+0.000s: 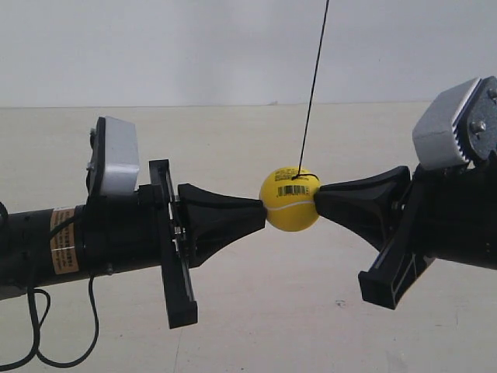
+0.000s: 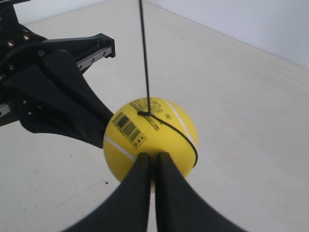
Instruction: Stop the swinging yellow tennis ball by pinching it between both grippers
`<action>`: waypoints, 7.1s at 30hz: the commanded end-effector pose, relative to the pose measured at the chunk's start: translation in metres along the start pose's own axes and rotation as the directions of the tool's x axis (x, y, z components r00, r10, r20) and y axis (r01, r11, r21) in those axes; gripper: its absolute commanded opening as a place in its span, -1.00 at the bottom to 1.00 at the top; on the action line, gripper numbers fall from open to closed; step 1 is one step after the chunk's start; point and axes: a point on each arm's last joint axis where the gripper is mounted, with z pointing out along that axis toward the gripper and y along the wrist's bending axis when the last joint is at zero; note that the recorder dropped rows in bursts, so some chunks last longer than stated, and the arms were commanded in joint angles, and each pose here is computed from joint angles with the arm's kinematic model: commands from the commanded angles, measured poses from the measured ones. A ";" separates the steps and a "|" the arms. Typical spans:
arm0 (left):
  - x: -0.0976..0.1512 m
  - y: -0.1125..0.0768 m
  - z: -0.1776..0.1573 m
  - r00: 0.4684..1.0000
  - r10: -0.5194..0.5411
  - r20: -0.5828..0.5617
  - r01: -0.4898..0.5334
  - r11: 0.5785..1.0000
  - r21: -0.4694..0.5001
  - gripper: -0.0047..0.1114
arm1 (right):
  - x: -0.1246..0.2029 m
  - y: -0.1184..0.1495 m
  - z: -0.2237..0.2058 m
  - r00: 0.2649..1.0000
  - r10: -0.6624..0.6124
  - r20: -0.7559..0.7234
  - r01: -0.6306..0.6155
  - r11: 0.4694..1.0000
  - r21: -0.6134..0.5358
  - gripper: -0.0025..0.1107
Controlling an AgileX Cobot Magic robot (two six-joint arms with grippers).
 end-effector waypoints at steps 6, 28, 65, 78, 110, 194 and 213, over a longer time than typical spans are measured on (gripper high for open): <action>0.000 -0.003 0.002 1.000 0.021 -0.018 -0.021 1.000 0.019 -0.84 | -0.002 0.004 0.000 1.000 -0.016 0.018 0.017 0.999 -0.039 -0.96; 0.015 0.001 -0.001 0.977 0.048 -0.208 -0.054 0.998 -0.022 -0.84 | 0.000 0.000 0.000 1.000 -0.026 -0.011 0.026 1.000 0.011 -0.96; -0.019 0.001 -0.002 0.997 0.018 0.078 -0.014 0.998 -0.054 -0.84 | -0.002 0.007 0.000 1.000 -0.016 0.009 0.016 0.998 -0.066 -0.96; -0.020 -0.001 -0.003 0.995 0.007 0.095 -0.003 0.999 -0.035 -0.84 | -0.001 0.006 0.000 1.000 -0.021 0.001 0.021 0.998 -0.055 -0.96; -0.003 -0.019 -0.012 1.000 -0.002 0.024 0.001 0.998 0.057 -0.84 | 0.005 0.007 -0.001 0.999 -0.031 -0.029 0.029 0.998 -0.061 -0.96; -0.002 -0.017 -0.005 1.000 -0.002 -0.013 0.002 1.000 0.003 -0.84 | 0.008 0.010 -0.012 0.999 -0.019 -0.045 0.018 1.000 -0.022 -0.96; -0.002 -0.017 -0.005 1.000 -0.004 -0.011 0.004 1.000 -0.001 -0.84 | 0.009 0.009 -0.012 0.999 -0.019 -0.051 0.018 1.000 -0.008 -0.96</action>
